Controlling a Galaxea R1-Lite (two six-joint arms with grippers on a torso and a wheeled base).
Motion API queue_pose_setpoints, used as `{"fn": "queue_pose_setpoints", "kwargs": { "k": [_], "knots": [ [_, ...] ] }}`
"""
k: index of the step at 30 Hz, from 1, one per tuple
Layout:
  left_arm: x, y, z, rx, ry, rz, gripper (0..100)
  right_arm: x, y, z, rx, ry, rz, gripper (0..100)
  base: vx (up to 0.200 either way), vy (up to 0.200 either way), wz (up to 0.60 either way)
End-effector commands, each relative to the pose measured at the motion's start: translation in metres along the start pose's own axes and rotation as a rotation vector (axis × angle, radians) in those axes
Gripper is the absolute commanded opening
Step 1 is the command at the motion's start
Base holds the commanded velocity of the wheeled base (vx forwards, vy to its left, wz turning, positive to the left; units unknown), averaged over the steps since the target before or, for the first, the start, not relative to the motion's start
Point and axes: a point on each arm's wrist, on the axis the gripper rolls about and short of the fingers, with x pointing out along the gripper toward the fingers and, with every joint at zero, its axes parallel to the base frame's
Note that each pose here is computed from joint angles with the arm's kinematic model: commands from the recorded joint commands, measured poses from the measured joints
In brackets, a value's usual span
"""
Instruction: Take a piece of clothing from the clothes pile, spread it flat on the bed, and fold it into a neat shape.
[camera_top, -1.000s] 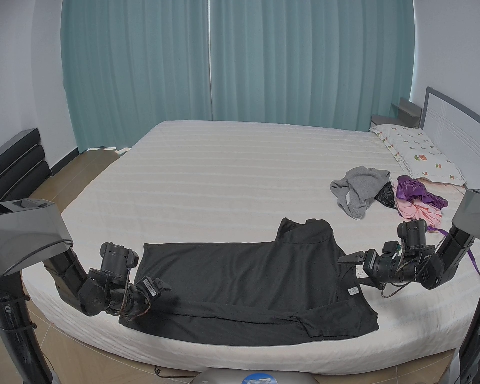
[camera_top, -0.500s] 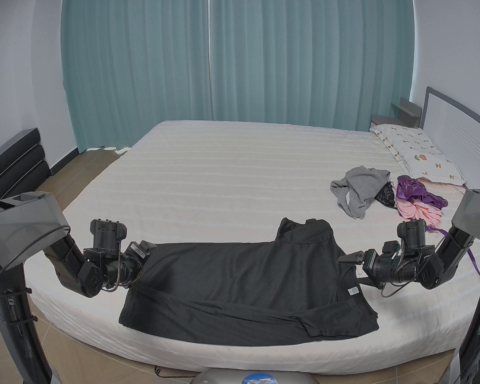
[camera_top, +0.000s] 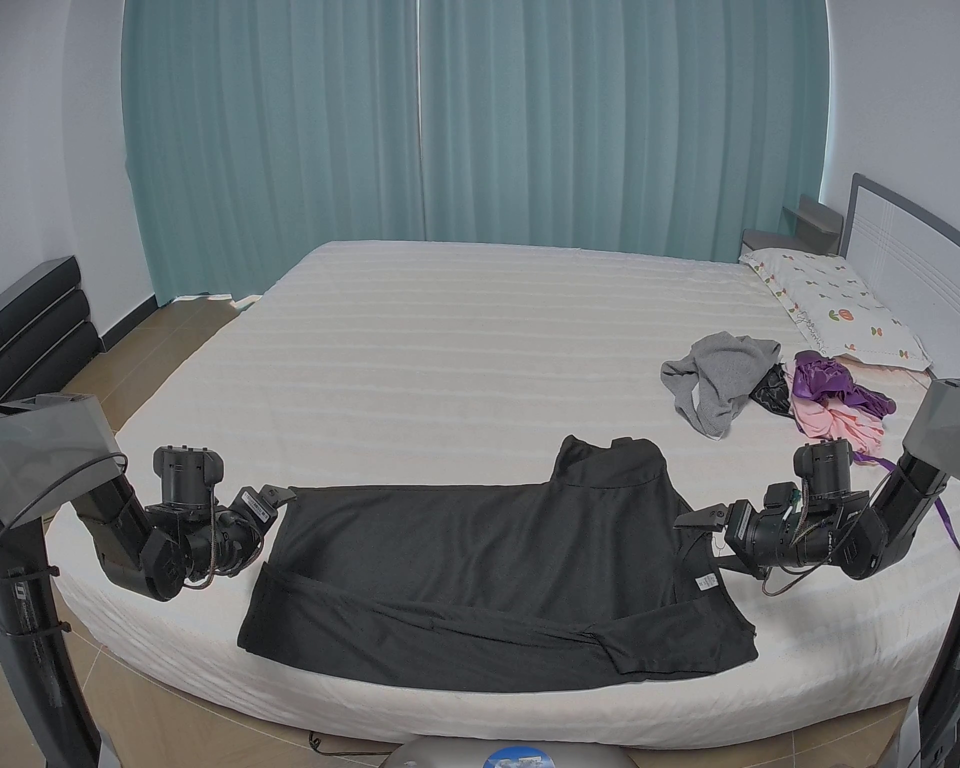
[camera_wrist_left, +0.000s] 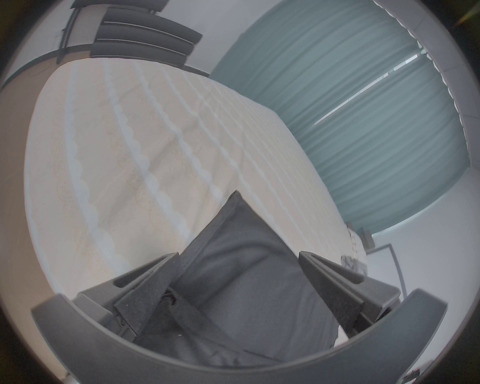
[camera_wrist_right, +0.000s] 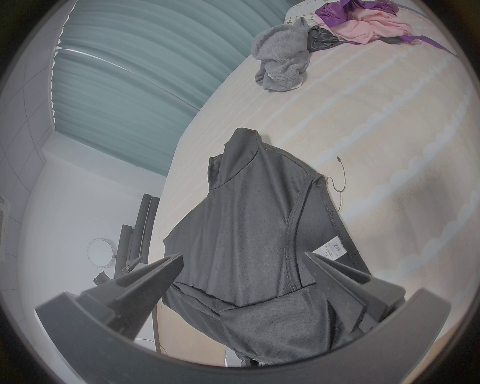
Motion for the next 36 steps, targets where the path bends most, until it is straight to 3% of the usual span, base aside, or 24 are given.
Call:
{"fn": "queue_pose_setpoints", "kwargs": {
  "k": [1, 6, 10, 23, 24, 36],
  "knots": [
    [-0.001, 0.011, 0.000, 0.037, 0.035, 0.012, 100, -0.001, -0.001, -0.001, -0.015, 0.002, -0.003, 100, 0.000, 0.000, 0.00],
    [-0.003, 0.017, -0.006, 0.210, 0.073, 0.013, 100, 0.001, -0.001, -0.002, -0.023, 0.008, -0.002, 100, 0.000, 0.000, 0.00],
    [-0.004, 0.022, -0.013, 0.292, 0.098, 0.022, 100, 0.001, -0.001, -0.002, -0.023, 0.008, -0.002, 100, 0.000, 0.000, 0.00],
    [0.001, 0.028, -0.018, 0.302, 0.133, 0.015, 100, 0.003, -0.003, -0.004, -0.024, 0.016, -0.010, 100, 0.000, 0.000, 0.00],
    [0.001, 0.028, -0.018, 0.302, 0.133, 0.015, 0, 0.003, -0.003, -0.004, -0.024, 0.016, -0.010, 100, 0.000, 0.000, 0.00],
    [-0.004, 0.036, -0.016, 0.276, 0.132, 0.043, 0, -0.005, 0.003, -0.001, -0.064, -0.014, -0.004, 100, 0.000, 0.000, 0.00]
  ]
}}
